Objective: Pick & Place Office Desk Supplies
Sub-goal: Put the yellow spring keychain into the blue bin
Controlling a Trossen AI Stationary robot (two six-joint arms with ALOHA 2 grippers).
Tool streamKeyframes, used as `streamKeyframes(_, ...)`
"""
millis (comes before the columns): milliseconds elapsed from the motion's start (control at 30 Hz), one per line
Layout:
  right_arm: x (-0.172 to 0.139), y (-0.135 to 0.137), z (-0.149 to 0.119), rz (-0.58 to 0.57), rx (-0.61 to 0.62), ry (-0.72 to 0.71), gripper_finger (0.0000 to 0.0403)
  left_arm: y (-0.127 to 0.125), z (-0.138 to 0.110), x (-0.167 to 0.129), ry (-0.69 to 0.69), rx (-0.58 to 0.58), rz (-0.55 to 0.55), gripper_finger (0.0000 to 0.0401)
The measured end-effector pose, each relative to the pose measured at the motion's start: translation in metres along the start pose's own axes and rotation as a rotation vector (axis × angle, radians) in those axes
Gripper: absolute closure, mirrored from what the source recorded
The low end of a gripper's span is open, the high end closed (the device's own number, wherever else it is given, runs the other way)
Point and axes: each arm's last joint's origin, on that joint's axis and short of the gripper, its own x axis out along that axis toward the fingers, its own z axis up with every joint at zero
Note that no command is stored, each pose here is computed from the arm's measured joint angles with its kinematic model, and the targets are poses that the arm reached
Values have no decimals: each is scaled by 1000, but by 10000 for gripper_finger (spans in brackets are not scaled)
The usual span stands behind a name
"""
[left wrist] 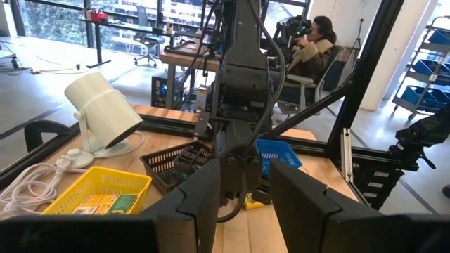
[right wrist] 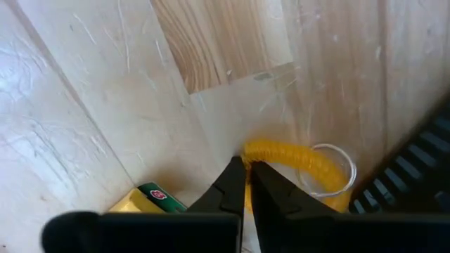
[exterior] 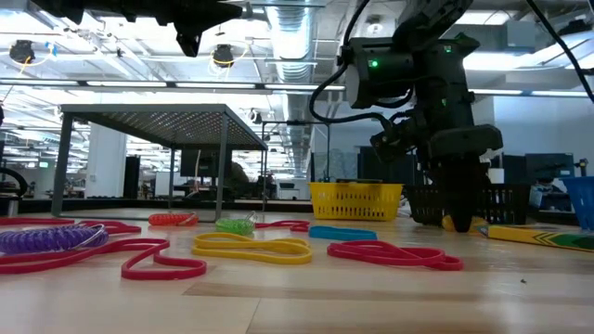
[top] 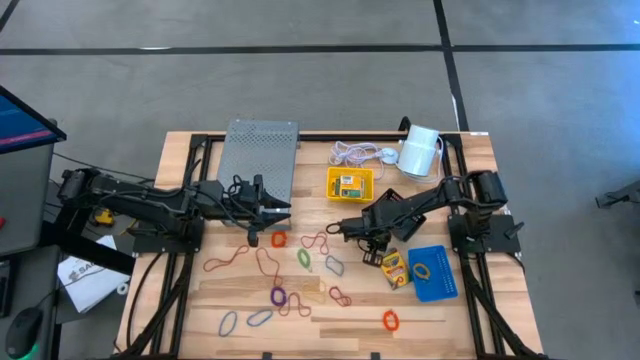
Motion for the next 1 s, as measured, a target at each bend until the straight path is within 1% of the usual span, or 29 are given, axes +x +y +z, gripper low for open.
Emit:
streamKeyframes(167,-4,6,2,2,-19,-7,399,0,0,0,0,0,0,281)
streamKeyframes(333,-17,17,5,25,-39,-49,401,0,0,0,-1,-4,0,281)
streamKeyframes(600,-56,34,3,64,-52,-132,402,0,0,0,-1,-7,-1,281)
streamKeyframes(733,-80,38,-5,99,-38,-197,402,0,0,0,-1,-7,-1,281)
streamKeyframes(833,-100,39,-16,128,-18,-257,403,0,0,0,-1,-7,-1,281)
streamKeyframes(1000,-135,34,-40,151,20,-377,403,-3,5,0,-43,-12,-85,281)
